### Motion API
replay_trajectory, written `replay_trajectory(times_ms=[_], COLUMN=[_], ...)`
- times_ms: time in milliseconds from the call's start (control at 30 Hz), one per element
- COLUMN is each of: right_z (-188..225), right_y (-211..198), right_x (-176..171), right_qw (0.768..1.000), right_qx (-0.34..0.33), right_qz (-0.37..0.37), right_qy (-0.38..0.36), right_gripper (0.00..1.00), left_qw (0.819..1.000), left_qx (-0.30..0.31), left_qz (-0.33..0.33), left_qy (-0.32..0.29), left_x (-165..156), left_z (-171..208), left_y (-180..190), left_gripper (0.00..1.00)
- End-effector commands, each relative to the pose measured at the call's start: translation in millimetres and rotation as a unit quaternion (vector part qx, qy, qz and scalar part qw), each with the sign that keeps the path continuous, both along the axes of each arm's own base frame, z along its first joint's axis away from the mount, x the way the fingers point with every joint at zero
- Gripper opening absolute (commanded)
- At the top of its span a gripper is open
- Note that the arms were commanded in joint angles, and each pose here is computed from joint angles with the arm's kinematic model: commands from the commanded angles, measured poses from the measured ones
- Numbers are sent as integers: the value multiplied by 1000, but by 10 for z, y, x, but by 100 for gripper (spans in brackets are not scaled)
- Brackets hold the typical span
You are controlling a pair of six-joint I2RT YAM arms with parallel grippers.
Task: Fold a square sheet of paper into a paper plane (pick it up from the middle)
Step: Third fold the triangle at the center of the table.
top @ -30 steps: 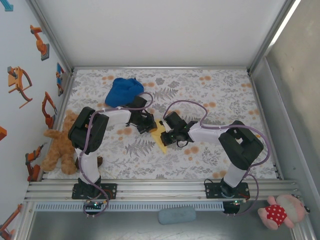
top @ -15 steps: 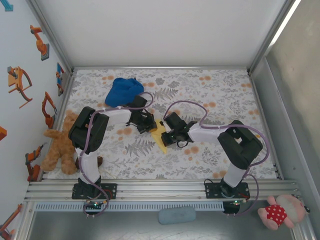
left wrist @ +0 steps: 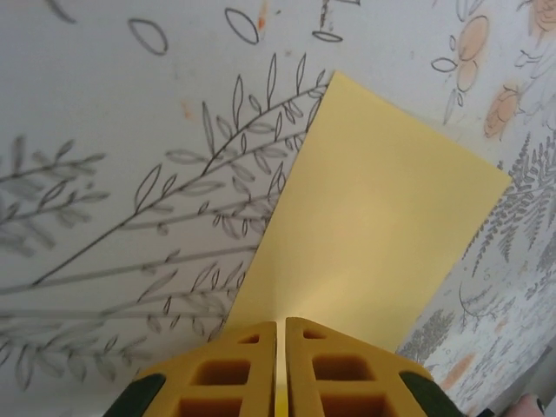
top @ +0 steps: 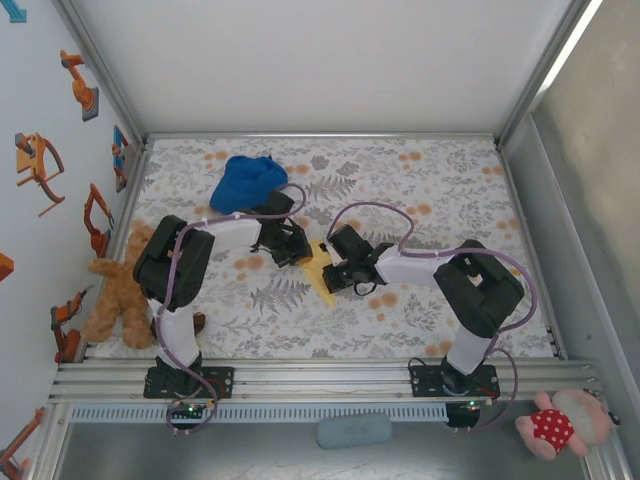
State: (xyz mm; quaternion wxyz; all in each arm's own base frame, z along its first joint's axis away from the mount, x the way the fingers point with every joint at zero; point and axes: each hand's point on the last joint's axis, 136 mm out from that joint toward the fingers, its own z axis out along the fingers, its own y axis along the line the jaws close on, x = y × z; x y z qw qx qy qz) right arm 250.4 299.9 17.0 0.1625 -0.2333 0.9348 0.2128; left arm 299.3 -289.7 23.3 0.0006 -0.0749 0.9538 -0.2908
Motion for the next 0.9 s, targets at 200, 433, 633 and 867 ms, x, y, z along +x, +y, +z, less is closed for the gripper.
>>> replay_trajectory(times_ms=[200, 433, 633, 867], right_z=[-187, -196, -185, -191], right_y=[-157, -154, -146, -149], right_x=[-59, -61, -57, -50], right_qw=[999, 999, 999, 999], right_qx=[-32, -32, -33, -35], right_qz=[-18, -17, -15, -16], right_qy=[23, 25, 25, 25], right_gripper=[0, 0, 0, 0], left_qw=[995, 996, 996, 998], left_qx=[-81, -91, -92, -63], left_qz=[25, 13, -1, -5], left_qy=[-45, -19, 0, 11], left_x=[-161, -394, -467, -547], left_z=[406, 212, 84, -47], left_y=[-54, -163, -214, -119], left_gripper=[20, 10, 9, 8])
